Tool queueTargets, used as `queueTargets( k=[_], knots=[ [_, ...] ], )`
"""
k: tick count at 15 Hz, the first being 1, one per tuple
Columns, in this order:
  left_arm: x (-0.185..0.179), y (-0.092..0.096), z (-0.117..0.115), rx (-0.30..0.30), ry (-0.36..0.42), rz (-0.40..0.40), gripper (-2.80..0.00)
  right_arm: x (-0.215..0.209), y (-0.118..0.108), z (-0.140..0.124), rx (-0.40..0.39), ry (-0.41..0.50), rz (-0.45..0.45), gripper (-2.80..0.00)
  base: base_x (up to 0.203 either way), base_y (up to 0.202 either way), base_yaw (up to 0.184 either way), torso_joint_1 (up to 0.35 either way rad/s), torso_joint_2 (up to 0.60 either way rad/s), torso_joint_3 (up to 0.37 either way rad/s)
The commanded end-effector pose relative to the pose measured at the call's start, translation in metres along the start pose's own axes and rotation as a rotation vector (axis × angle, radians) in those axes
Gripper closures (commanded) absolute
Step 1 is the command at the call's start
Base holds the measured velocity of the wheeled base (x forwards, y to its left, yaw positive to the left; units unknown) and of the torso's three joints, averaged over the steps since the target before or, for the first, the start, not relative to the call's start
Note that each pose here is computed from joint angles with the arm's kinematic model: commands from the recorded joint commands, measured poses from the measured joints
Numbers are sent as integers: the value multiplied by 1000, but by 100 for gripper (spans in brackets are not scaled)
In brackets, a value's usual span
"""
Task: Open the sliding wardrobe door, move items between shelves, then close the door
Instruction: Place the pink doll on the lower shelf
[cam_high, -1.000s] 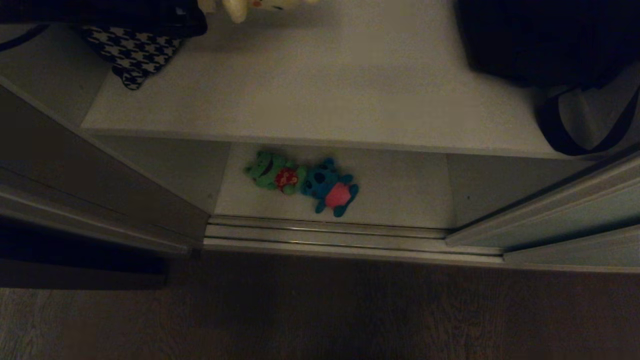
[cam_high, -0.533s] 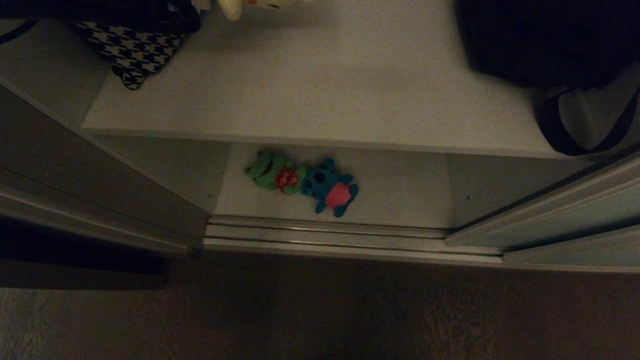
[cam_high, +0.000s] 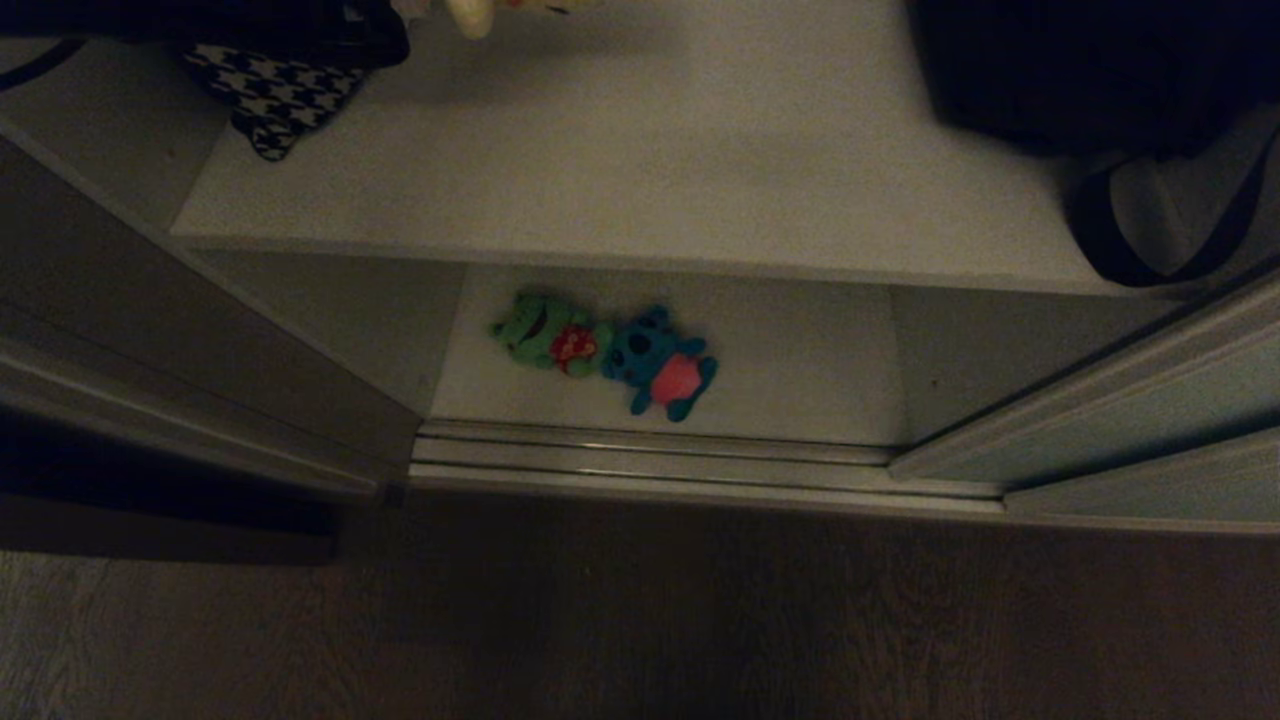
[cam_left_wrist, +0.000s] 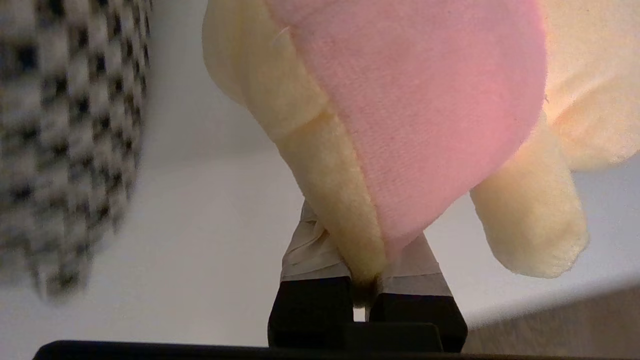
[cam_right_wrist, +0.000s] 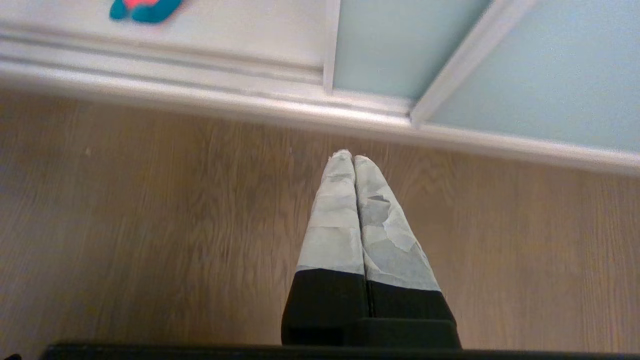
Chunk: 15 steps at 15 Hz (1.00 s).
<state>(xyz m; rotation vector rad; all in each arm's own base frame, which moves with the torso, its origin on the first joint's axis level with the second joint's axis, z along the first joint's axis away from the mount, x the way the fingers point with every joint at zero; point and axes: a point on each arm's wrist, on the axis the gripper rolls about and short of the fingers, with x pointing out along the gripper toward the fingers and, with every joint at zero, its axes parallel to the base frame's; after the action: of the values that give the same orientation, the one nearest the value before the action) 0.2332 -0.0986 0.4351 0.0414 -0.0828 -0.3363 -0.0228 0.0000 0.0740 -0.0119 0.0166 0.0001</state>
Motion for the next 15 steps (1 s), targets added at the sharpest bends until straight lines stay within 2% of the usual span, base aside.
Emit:
queueTargets(
  k=[1,6,13,15],
  knots=[
    [0,0,1,0,-10,0,0,0,0,0,-2,0,0,0,-204,0,2,2,-7,2],
    [0,0,3,6,-25,0,0,0,0,0,0,0,0,0,-186,0,0,2,5,4],
    [-27,-7,16,14,-63,-35,0,0,0,0,0,0,0,0,-9,0,0,-1,1,0],
    [-42,-11,13,11,-27,-66,0,0,0,0,0,0,0,0,0,0,0,0,0,0]
  ],
)
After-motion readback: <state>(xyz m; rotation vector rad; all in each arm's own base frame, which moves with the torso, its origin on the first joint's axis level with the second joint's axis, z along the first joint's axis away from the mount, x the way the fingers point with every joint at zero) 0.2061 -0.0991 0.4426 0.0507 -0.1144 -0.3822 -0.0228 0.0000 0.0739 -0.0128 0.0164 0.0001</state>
